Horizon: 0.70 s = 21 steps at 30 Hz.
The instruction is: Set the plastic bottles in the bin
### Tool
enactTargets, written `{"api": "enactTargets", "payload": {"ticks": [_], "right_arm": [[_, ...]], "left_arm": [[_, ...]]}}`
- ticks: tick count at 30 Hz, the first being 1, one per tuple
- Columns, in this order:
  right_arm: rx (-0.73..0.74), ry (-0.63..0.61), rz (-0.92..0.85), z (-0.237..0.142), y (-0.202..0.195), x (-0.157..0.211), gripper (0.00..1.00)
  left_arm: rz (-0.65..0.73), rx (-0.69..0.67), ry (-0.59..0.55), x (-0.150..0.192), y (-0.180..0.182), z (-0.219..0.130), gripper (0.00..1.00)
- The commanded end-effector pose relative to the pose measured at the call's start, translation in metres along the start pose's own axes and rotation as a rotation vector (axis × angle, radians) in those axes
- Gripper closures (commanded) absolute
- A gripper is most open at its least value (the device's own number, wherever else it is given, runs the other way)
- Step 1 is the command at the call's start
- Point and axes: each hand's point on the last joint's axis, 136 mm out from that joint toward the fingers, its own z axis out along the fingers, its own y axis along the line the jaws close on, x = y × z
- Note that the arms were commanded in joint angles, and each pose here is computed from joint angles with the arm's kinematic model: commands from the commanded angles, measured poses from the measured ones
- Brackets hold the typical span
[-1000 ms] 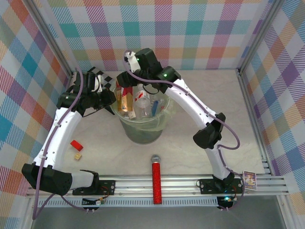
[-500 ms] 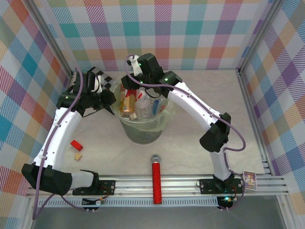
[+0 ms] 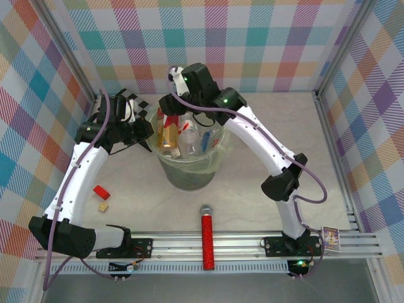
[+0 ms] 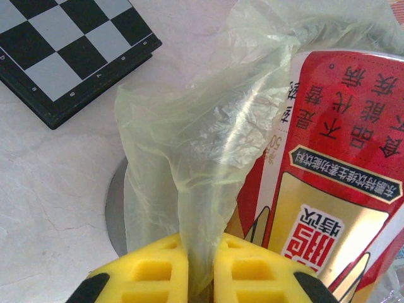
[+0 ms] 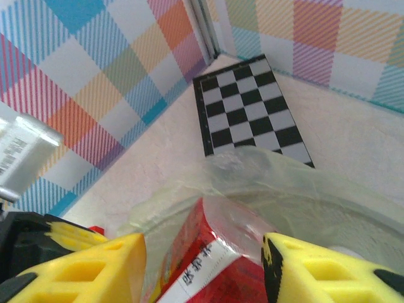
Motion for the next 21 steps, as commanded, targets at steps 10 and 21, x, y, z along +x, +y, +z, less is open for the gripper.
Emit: {"api": "enactTargets", "payload": {"ticks": [10, 21], "right_arm": [[0.080, 0.052, -0.084, 0.022, -0.014, 0.013, 0.42], [0.202, 0.094, -0.069, 0.022, -0.042, 0.032, 0.46]], "left_arm": [[0.000, 0.081, -0.056, -0.015, -0.021, -0.009, 0.88], [0.000, 0.075, -0.057, -0.017, -0.021, -0.009, 0.88]]}}
